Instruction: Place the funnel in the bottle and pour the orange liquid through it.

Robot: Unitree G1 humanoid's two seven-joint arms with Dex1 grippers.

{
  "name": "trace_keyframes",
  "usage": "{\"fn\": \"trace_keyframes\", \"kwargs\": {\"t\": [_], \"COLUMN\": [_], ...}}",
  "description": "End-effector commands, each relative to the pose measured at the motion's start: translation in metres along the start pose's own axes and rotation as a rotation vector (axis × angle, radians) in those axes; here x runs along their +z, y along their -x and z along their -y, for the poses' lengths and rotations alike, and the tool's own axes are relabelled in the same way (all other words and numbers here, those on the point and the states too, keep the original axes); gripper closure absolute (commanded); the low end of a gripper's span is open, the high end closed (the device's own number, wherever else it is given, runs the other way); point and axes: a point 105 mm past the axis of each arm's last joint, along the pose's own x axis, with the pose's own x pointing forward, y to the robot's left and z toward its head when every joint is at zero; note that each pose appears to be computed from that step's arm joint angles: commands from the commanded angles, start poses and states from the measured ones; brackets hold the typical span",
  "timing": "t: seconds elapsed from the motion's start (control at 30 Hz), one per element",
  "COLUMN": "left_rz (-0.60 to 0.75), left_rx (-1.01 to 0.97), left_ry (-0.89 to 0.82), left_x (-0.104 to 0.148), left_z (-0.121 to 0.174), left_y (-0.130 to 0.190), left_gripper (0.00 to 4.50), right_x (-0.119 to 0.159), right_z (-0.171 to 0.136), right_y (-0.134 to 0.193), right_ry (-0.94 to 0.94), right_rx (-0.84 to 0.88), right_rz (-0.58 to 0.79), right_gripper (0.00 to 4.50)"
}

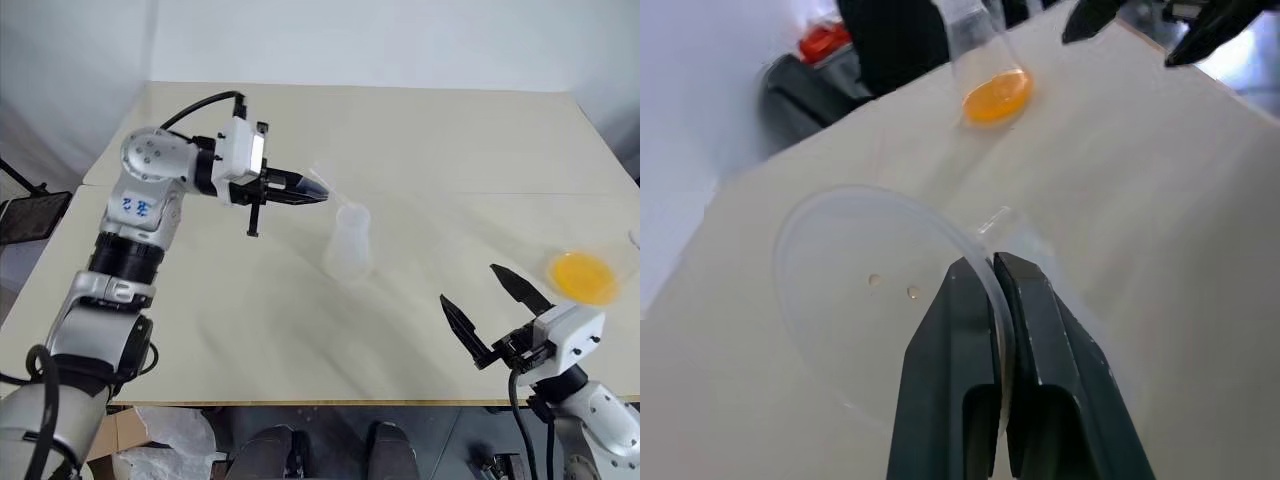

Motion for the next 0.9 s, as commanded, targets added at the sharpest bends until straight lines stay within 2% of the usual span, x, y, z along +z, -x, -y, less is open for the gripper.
{"fn": "trace_keyframes", "kwargs": {"t": [0.03, 0.37, 0.5, 0.73, 0.9], "left_rz": [-0.044, -0.198, -0.153, -0.068, 0.037], "left_rx": [-0.104, -0.225, -0.253, -0.256, -0.191], "left_ry": [-0.136, -0.302, -0.307, -0.256, -0.046], "left_x": [0.010, 0.000, 0.011, 0.022, 0.010], "left_z": [-0.010, -0.010, -0.009, -0.010, -0.009], "left_y": [-0.010, -0.031, -0.046, -0.047, -0.031], "left_gripper": [4.47, 4.47, 4.47, 2.72, 1.36], "right_x": [0.012, 0.009, 0.011, 0.010, 0.011], "right_z": [-0.014, -0.019, -0.017, -0.016, -0.012], "right_y": [0.000, -0.005, -0.009, -0.012, -0.010], "right_ry": [0.040, 0.017, 0.020, 0.012, 0.023], "right_rx": [-0.028, -0.043, -0.049, -0.062, -0.091], "right_rz": [0.052, 0.055, 0.070, 0.083, 0.088], "right_gripper": [0.00, 0.00, 0.00, 0.00, 0.00]}}
